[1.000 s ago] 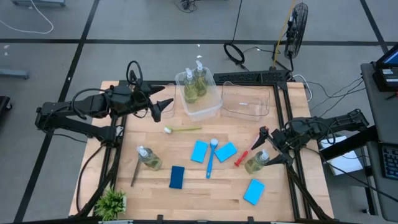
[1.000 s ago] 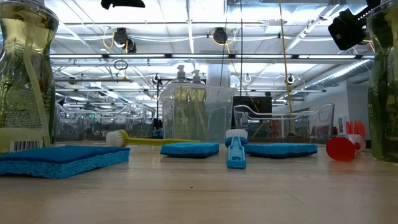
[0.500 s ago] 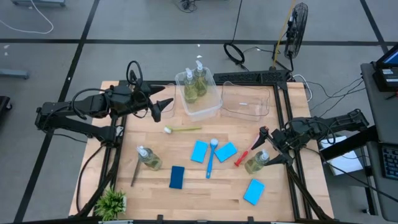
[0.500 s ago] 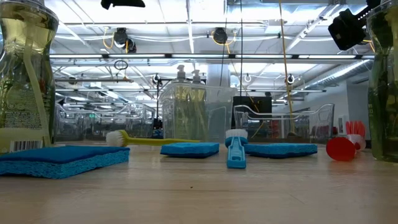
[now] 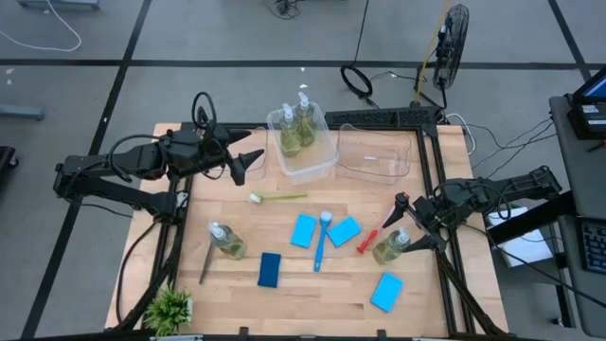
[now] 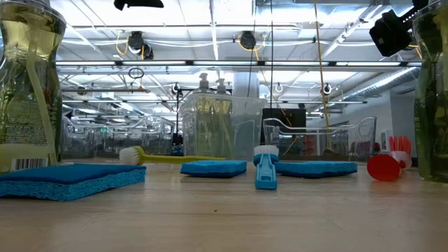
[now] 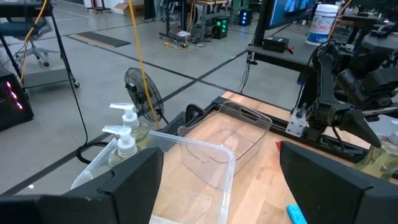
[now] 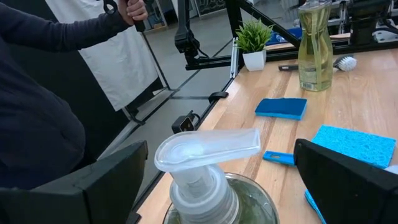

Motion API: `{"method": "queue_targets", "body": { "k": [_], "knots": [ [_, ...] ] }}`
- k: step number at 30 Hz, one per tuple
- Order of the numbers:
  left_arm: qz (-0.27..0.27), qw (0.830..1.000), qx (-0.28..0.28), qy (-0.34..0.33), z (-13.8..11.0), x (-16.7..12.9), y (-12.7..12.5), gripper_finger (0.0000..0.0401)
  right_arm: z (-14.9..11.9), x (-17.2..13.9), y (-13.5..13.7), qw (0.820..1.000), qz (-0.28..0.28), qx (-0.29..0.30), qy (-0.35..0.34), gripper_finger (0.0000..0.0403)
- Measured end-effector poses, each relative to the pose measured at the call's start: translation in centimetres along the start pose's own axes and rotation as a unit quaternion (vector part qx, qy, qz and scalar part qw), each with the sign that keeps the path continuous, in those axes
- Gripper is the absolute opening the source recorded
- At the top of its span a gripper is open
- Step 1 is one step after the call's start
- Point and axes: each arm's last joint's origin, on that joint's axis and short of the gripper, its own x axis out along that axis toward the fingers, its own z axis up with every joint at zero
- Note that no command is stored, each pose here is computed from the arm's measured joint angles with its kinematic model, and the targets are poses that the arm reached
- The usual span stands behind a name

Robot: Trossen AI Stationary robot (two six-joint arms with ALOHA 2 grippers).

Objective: Pick & Place Kitchen Sink Supplies
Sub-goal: Put the yellow dish soap into the white bin

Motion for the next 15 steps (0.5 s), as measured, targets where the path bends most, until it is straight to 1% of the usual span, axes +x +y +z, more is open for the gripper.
{"method": "queue_targets", "body": {
  "k": [8, 15],
  "knots": [
    [0.000, 1.000, -0.001, 0.000, 0.00, 0.00, 0.00, 0.0305, -0.12, 0.00, -0.02, 1.000, 0.000, 0.003, 0.006, 0.0393],
    [0.000, 1.000, -0.007, 0.000, 0.00, 0.00, 0.00, 0.0318, -0.13, -0.01, -0.03, 1.000, -0.001, 0.003, 0.007, 0.0393]
  ]
}}
